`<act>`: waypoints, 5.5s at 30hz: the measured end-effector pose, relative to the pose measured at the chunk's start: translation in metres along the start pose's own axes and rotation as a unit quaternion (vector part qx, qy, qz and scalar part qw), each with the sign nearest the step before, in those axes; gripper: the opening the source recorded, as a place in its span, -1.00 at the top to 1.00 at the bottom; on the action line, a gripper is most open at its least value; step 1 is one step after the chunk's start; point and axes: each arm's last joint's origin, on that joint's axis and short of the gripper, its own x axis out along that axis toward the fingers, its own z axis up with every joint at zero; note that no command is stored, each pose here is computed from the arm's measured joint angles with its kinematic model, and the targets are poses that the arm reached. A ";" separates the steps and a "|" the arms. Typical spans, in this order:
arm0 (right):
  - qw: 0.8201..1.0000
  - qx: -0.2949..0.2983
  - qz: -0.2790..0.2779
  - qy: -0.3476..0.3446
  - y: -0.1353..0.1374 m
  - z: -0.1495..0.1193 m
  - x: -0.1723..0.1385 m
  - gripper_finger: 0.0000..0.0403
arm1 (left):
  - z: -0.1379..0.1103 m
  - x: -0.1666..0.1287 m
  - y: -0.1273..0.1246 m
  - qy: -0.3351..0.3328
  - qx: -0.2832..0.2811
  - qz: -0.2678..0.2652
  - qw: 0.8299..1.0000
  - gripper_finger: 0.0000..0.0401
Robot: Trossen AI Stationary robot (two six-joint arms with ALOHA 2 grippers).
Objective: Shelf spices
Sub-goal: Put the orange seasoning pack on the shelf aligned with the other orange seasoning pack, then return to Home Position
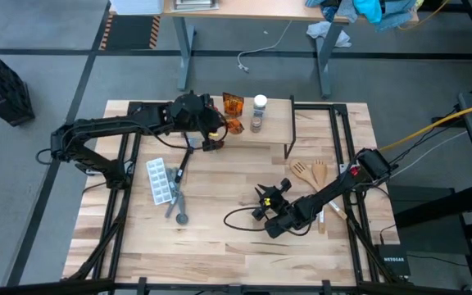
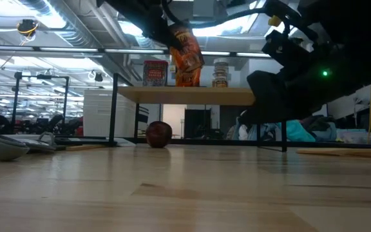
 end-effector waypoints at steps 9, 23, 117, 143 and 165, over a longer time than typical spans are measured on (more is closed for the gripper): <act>1.000 0.001 -0.007 -0.011 0.000 0.001 0.000 0.64 | -0.013 0.027 -0.001 0.031 0.016 -0.028 0.999 0.97; 1.000 -0.002 -0.008 -0.011 0.000 0.001 0.000 0.64 | 0.000 0.051 0.010 0.074 0.032 -0.038 0.996 0.95; 0.970 -0.113 0.110 -0.187 -0.172 0.179 -0.168 0.64 | -0.040 -0.340 0.021 -0.012 -0.242 0.066 0.968 0.70; 0.966 -0.060 0.230 -0.105 -0.194 0.152 -0.175 0.64 | -0.156 -0.236 -0.055 -0.191 -0.268 -0.214 0.920 0.70; 0.977 -0.052 0.186 -0.095 -0.161 0.099 -0.154 0.64 | -0.194 -0.148 -0.087 -0.267 -0.244 -0.315 0.878 0.70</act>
